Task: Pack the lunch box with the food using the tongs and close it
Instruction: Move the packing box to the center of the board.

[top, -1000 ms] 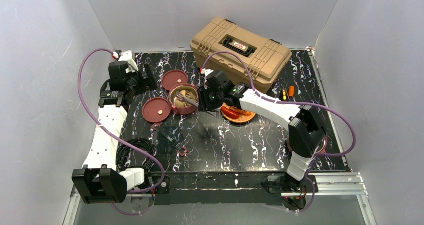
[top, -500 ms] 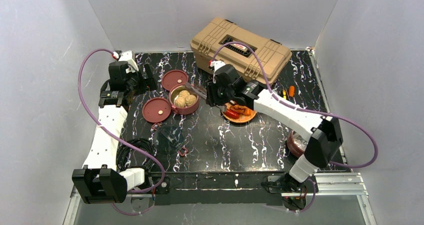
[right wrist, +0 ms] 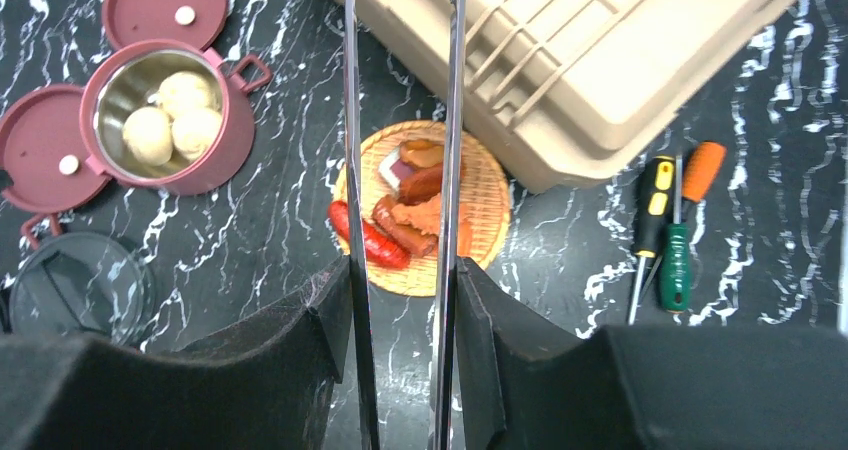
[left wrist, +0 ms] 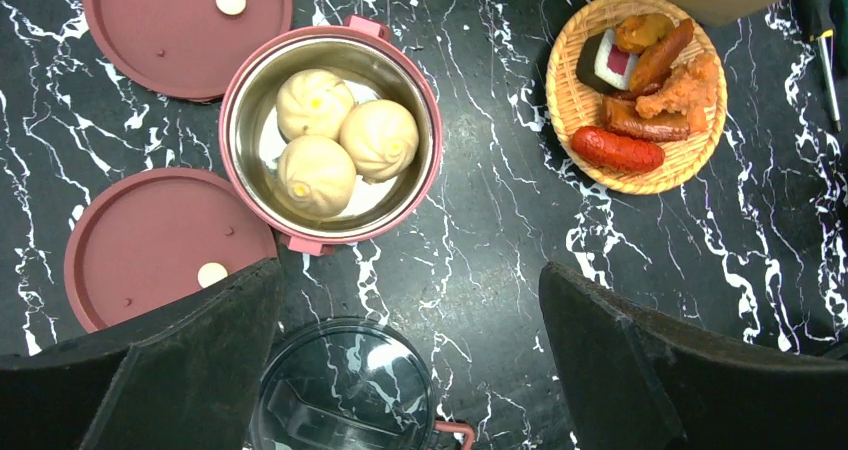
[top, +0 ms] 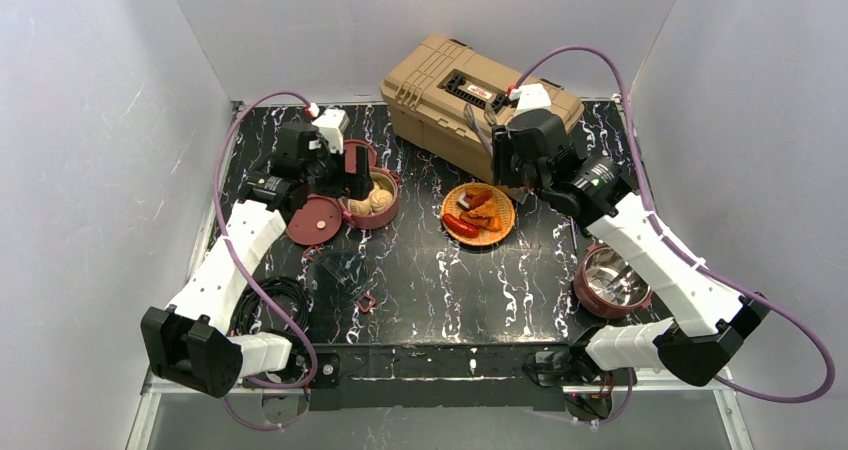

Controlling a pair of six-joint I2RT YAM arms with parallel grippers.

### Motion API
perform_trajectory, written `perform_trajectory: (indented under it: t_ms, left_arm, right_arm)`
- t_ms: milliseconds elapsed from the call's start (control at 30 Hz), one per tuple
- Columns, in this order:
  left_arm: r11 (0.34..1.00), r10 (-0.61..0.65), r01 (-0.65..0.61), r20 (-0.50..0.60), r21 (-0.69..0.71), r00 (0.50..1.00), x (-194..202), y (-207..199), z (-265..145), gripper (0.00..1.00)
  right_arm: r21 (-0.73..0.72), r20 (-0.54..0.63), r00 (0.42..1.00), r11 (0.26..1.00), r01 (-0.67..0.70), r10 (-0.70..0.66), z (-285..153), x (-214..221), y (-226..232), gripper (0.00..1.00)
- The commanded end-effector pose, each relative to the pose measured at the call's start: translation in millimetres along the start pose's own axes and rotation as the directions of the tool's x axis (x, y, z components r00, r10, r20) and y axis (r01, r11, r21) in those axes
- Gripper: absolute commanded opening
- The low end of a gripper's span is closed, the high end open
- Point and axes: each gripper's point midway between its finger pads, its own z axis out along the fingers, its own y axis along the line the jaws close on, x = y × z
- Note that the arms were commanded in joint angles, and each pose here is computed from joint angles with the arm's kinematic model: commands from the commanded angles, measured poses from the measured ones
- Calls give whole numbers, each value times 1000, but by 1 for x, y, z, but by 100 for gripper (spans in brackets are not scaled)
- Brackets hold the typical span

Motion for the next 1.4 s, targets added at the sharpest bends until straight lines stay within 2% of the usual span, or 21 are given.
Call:
perform_trajectory:
  t_ms: [0,200,333,500,700,933,1133,1367]
  left_arm:
    - [999,33,-33,9,21,999,-5,-9,-6,98]
    - [993,33,-33,0,111,999,1,-37,-1,98]
    - [992,37,-34,-21,119,999,5,-43,1,98]
    - [988,9,-10,12,156,1000,3,-57,-3,98]
    - [969,-54,49,13,242,998,2,-91,-4,95]
    - [958,-146,128,50,255,988,-1,-119,-12,92]
    - [906,-256,241,-1,348,967,22,-194,8,91]
    - [861,-312,307,-56,405,948,36,-279,44,88]
  right_arm:
    - [141,109,994,990,-14,-2,-32,-33,-36,47]
    - [329,164,986,943,-44,-12,-48,-29,-83,48]
    - [403,202,978,907,-125,45,-40,-15,-111,48]
    - [455,234,966,866,-206,106,-30,4,-142,48]
    - [495,215,963,832,-250,161,-9,30,-169,48]
    - [458,252,942,831,-316,220,-1,57,-181,48]
    - [329,347,911,881,-342,224,-5,36,-166,49]
    - [271,397,893,902,-336,213,-23,8,-158,49]
